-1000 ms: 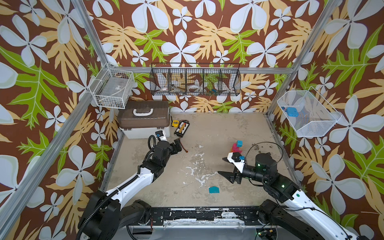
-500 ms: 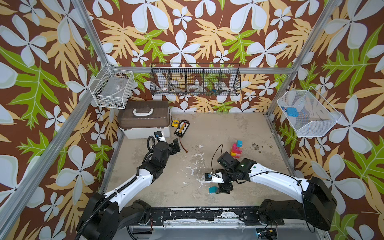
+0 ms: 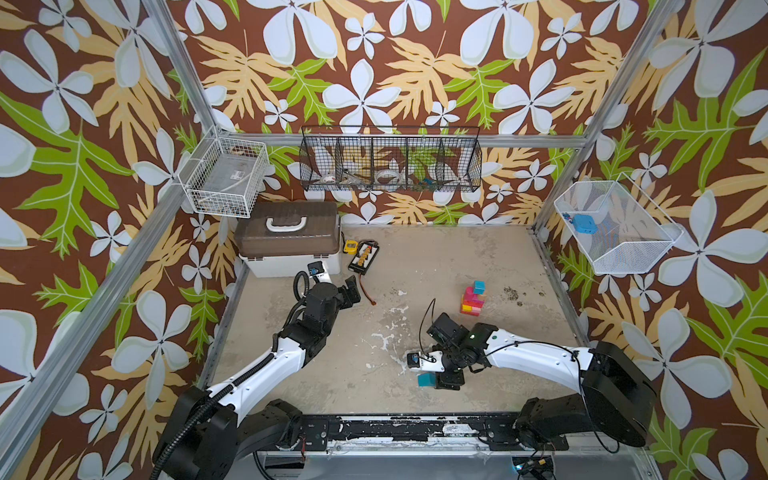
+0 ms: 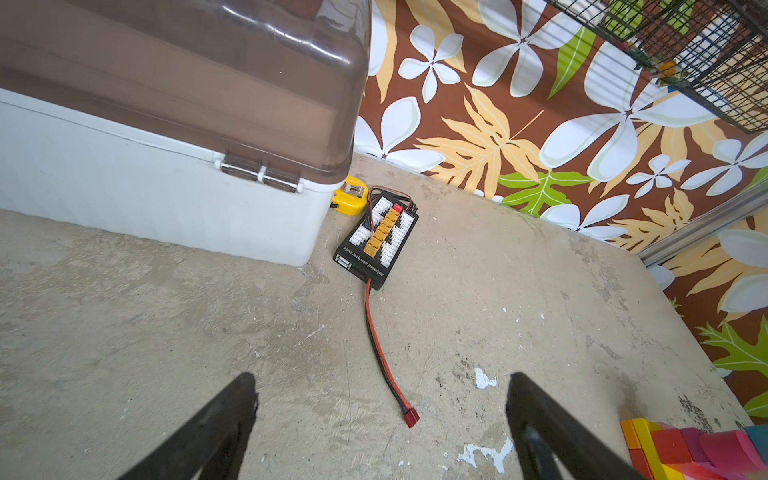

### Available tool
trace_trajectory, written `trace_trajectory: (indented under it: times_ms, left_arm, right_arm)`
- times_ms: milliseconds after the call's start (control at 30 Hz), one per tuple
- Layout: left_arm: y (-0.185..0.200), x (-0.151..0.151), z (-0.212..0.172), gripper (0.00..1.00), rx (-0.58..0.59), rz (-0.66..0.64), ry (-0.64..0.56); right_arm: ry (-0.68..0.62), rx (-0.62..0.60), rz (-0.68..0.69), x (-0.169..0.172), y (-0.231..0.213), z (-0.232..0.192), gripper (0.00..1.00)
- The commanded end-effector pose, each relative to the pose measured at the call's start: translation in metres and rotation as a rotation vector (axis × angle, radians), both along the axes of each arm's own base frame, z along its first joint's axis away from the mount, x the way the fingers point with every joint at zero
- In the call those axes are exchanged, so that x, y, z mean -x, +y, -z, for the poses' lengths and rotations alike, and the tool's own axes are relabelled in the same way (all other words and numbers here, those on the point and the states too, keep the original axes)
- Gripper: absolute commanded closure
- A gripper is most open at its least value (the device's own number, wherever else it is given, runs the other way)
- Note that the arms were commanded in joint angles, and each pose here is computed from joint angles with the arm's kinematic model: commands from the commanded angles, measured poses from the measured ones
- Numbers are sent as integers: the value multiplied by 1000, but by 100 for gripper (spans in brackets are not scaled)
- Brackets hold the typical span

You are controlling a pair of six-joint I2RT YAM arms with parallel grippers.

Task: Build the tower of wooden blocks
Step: 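Lower and close the right gripper on the teal block, then carry the teal block with the right gripper over the stack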

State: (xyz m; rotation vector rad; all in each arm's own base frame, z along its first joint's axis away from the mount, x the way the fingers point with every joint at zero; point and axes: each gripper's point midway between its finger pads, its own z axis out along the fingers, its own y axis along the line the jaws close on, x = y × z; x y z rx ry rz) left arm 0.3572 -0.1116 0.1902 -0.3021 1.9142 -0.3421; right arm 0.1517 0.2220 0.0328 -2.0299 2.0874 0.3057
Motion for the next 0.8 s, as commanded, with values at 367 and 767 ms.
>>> trace_trajectory:
  times_ms: [367,767]
  left_arm:
    - [1,-1,-10,5,9,-4,-27]
    - [2,0,-11,5,12,-7,-29]
  right_arm:
    - [3,0,2,-6,26,11,37]
    - [82,94,-20,-1,22,24,78]
